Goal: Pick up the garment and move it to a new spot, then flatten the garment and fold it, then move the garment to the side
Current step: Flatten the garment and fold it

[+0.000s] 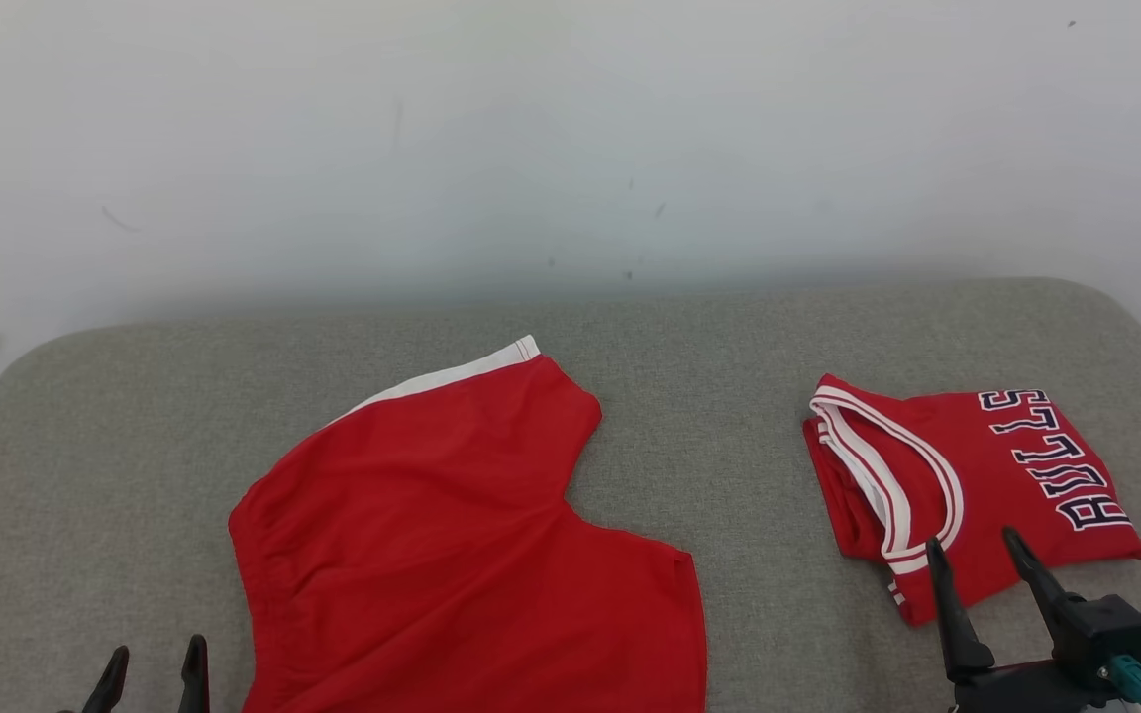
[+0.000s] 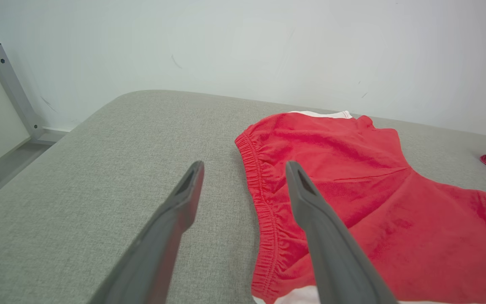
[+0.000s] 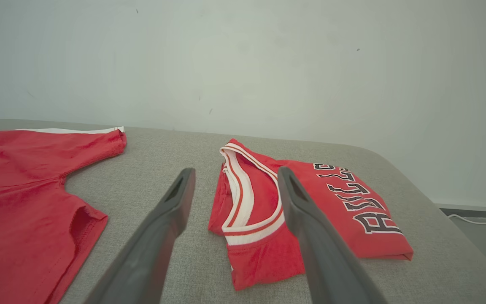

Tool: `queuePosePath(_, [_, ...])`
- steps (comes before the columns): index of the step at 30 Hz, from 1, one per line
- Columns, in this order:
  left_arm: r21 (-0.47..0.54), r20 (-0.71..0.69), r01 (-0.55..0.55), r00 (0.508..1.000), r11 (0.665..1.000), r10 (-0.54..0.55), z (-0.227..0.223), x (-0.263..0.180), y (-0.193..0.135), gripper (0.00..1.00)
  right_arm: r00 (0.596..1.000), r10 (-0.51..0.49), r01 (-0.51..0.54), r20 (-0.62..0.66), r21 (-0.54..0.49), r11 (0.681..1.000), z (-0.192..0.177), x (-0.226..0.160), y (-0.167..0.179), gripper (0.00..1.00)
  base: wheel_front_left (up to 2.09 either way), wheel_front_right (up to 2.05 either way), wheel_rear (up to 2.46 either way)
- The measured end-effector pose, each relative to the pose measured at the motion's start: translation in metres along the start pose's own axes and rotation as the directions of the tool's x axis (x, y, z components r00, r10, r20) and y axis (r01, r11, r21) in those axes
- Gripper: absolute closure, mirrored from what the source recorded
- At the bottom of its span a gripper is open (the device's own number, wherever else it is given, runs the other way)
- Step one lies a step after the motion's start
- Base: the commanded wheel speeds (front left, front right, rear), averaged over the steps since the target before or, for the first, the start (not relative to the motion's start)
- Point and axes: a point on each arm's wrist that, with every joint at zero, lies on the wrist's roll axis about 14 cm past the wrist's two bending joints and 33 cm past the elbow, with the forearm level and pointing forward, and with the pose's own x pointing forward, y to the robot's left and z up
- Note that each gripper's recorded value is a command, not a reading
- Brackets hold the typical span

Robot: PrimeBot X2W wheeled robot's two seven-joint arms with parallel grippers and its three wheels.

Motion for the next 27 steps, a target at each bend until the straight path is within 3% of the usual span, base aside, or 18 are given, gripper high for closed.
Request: queuePosePath(27, [0.044,0.020,0.003,1.000,0.999,-0.004,0.0023,-0.0058,-0.0038,0.00,1.000,0.014,-0.014,0.006,-0.010,1.000,0.0008,0.0060,0.0076,0.00,0.00,0.00,0.00])
